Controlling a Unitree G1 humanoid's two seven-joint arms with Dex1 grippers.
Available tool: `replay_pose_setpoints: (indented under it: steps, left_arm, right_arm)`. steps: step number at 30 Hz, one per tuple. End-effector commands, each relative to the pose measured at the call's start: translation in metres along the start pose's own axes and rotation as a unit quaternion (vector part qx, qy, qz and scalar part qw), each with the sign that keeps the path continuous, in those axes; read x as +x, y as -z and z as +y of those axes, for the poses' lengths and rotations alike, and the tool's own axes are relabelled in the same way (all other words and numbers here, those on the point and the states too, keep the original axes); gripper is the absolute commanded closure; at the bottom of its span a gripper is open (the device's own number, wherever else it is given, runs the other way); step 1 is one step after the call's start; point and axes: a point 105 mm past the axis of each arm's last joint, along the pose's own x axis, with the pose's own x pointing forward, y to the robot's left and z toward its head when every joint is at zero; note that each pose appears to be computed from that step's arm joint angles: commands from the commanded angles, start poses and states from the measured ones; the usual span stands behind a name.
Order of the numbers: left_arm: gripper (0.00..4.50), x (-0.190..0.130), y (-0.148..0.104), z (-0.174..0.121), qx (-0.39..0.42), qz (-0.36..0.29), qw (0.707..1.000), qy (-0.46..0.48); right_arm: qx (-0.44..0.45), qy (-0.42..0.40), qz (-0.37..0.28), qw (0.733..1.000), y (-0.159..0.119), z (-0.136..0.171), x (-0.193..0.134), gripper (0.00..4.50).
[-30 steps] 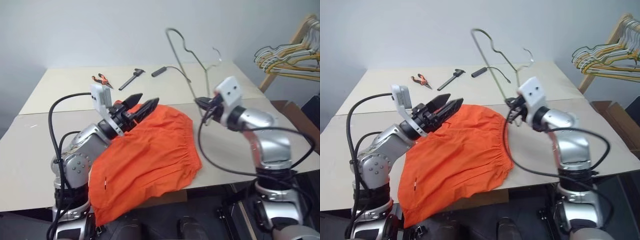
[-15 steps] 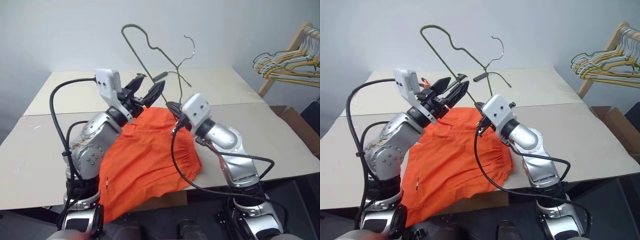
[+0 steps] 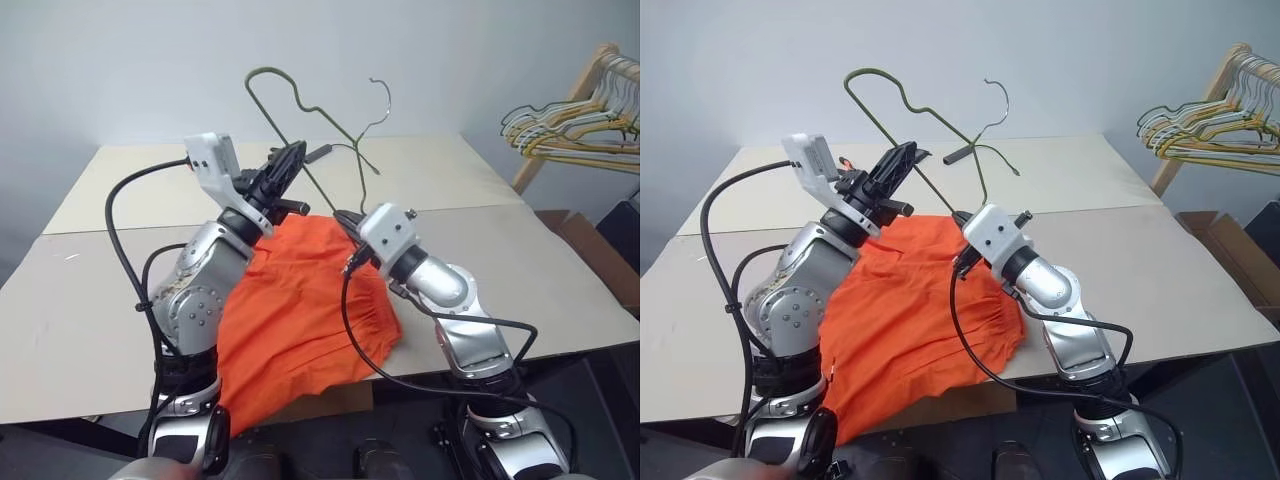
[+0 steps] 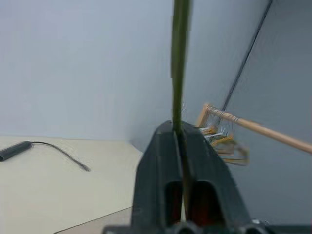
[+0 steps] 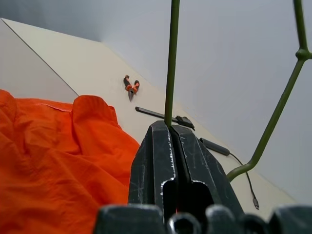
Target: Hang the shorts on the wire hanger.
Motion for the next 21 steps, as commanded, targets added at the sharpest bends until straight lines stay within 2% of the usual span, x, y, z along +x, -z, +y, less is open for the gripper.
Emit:
replay_pose_setpoints:
  steps: [1, 3, 6, 8, 9, 12, 17, 21]
  left_arm:
    - [4.46, 0.003, -0.016, 0.002, -0.005, -0.027, 1.0, -0.003]
    - [4.46, 0.003, -0.014, 0.006, -0.002, -0.02, 1.0, -0.008]
    - [4.5, 0.002, -0.013, 0.007, 0.025, -0.011, 1.0, -0.003]
    - [4.5, 0.0, -0.017, 0.009, 0.039, -0.019, 0.999, -0.001]
    - [4.5, -0.001, -0.02, 0.011, 0.036, -0.026, 0.999, -0.002]
    - [4.5, -0.007, -0.037, 0.022, 0.026, -0.049, 0.998, -0.005]
    - [4.5, -0.035, -0.075, 0.023, 0.039, -0.066, 0.993, 0.091]
    - [4.5, -0.07, -0.108, 0.012, 0.008, -0.088, 0.972, 0.217]
  right_arm:
    - [-0.027, 0.012, -0.03, 0.999, -0.013, -0.005, -0.002, 4.5]
    - [-0.04, 0.002, -0.027, 0.999, -0.013, -0.003, -0.002, 4.5]
    - [-0.053, 0.002, -0.027, 0.998, -0.014, -0.003, -0.002, 3.78]
    - [-0.057, 0.007, -0.028, 0.998, -0.014, -0.004, -0.003, 3.0]
    - [-0.056, 0.01, -0.029, 0.998, -0.014, -0.005, -0.004, 2.75]
    - [-0.036, -0.001, -0.047, 0.998, -0.022, -0.01, -0.011, 1.64]
    - [0.099, -0.116, -0.056, 0.987, -0.037, -0.019, -0.035, 0.02]
    - [0.155, -0.249, -0.013, 0.956, -0.039, -0.018, -0.053, 0.02]
